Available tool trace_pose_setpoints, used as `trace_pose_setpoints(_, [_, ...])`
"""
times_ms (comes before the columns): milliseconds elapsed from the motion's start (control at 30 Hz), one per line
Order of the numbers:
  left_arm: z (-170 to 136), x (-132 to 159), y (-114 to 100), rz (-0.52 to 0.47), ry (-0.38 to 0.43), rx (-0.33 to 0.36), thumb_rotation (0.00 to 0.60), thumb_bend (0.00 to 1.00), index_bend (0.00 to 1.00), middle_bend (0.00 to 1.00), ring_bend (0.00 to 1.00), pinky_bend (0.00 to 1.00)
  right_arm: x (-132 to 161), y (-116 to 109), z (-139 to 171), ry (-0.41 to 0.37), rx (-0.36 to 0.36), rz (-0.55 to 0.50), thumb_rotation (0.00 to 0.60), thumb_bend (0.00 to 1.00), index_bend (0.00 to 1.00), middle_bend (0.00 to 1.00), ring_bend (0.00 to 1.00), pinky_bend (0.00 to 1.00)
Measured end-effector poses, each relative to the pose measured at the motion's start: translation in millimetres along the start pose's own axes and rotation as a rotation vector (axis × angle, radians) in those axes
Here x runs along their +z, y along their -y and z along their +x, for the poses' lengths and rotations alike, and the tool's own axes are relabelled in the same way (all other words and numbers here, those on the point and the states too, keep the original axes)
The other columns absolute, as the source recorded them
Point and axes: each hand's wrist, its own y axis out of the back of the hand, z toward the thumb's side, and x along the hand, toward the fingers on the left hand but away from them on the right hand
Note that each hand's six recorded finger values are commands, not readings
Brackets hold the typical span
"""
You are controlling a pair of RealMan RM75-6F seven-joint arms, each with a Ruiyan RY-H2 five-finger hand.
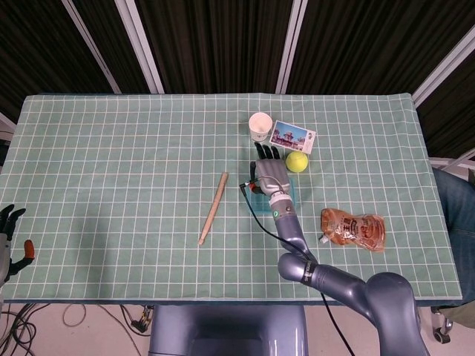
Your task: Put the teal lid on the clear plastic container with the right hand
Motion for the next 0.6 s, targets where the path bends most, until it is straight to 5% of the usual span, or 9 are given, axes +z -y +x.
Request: trace_pose_setpoints(600, [-0.1,-0.9,-0.4,-0.002,-0.004,-0.002,0.6,0.57,0.11,0.0,0.0,0.0,-5.6,8.0,-1.5,0.014,0.03,0.061,0.6,0.64,0.72,0.04,0.0,0.0])
